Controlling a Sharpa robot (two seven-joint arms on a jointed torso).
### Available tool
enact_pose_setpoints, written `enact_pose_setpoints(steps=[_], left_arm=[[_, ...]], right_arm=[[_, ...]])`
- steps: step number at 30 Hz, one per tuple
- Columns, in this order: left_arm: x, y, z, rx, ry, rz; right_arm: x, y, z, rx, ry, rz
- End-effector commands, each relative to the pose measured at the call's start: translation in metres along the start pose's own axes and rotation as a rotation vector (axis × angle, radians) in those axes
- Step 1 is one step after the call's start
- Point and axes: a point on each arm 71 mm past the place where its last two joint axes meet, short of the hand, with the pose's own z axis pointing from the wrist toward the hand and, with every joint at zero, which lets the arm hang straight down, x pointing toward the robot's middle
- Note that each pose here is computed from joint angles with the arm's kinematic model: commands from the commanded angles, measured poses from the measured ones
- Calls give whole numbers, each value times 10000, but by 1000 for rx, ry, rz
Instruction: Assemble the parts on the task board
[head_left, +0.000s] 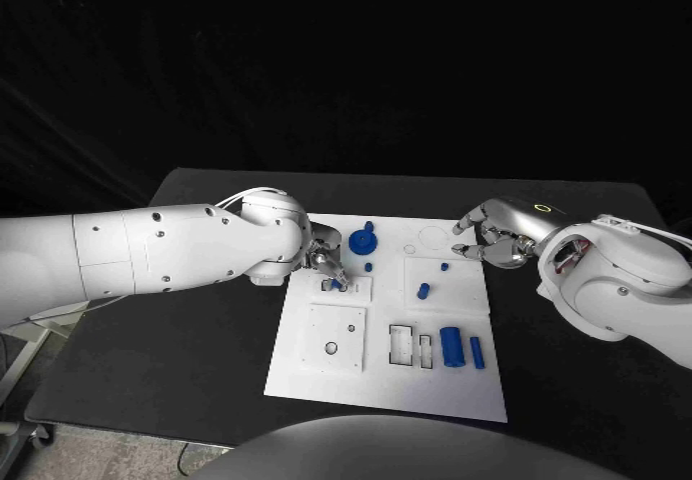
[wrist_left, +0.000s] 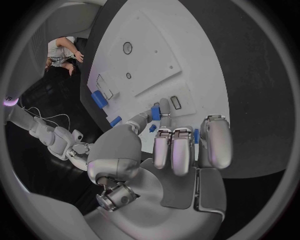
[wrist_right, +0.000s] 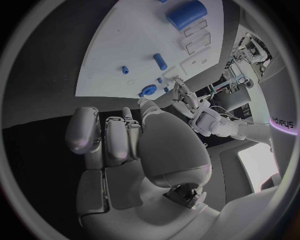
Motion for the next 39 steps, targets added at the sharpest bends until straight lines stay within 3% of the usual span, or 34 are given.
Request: enact_pose_setpoints(steps=[1,11,39], left_arm=[[43,-25,14,15,-10,-41],[97,-40,12,25,-20,-62],[110,-34,-44,48,-72,-126]], right_arm=[[13,-8,3,13,16,-7],[25,-8,9,14,22,-8],[37,-23,8,23,29,-7]])
